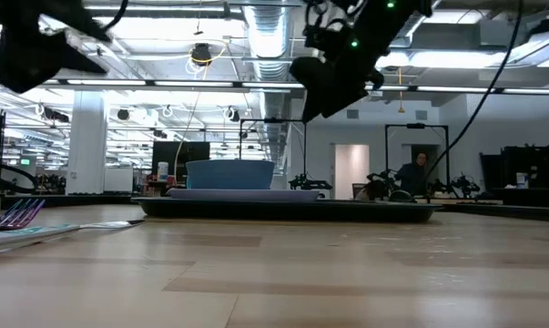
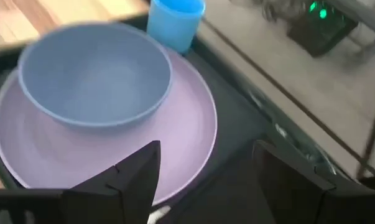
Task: Set up tray
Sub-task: Put the blue fork on top of the black napkin on the black tray
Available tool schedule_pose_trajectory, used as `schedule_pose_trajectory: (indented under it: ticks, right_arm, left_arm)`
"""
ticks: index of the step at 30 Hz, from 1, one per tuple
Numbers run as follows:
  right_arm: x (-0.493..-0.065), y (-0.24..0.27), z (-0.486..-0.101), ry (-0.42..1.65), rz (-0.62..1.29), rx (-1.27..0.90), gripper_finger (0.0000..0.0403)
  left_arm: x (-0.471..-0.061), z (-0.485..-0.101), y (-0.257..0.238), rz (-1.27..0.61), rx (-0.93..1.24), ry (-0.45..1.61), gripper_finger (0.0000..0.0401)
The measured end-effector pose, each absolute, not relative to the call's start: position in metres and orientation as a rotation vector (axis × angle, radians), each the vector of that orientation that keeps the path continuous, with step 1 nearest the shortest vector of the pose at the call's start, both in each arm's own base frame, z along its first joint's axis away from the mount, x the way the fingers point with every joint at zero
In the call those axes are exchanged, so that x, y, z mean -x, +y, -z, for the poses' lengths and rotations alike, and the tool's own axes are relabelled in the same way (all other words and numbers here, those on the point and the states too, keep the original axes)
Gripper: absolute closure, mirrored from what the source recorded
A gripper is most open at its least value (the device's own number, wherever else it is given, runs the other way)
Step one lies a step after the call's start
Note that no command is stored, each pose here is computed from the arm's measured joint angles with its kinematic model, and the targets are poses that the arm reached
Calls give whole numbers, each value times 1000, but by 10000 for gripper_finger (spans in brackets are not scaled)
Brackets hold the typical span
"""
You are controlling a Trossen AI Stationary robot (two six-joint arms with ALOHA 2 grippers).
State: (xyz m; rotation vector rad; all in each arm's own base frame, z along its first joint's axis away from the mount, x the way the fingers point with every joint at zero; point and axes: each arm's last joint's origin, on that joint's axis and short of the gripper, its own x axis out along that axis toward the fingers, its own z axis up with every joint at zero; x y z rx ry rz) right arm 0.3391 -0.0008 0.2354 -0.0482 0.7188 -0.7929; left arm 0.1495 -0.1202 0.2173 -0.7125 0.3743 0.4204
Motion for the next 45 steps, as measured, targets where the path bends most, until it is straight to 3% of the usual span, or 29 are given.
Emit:
schedule_pose_trajectory:
  ticks: [10,16,27,45]
  right_arm:
    - [-274,25,-253,300,635,-63,155]
    - [-242,46,-273,82,504,-131,155]
    - [-218,89,-283,94,286,74,155]
    - [-165,66,-272,201,277,78,155]
  left_arm:
    - [-167,-209,-134,-451,859,272,236]
    - [-180,-196,-137,-480,834,285,236]
    - [-208,-188,-134,-596,1003,389,236]
    - [-296,-255,-155,-1088,779,926,236]
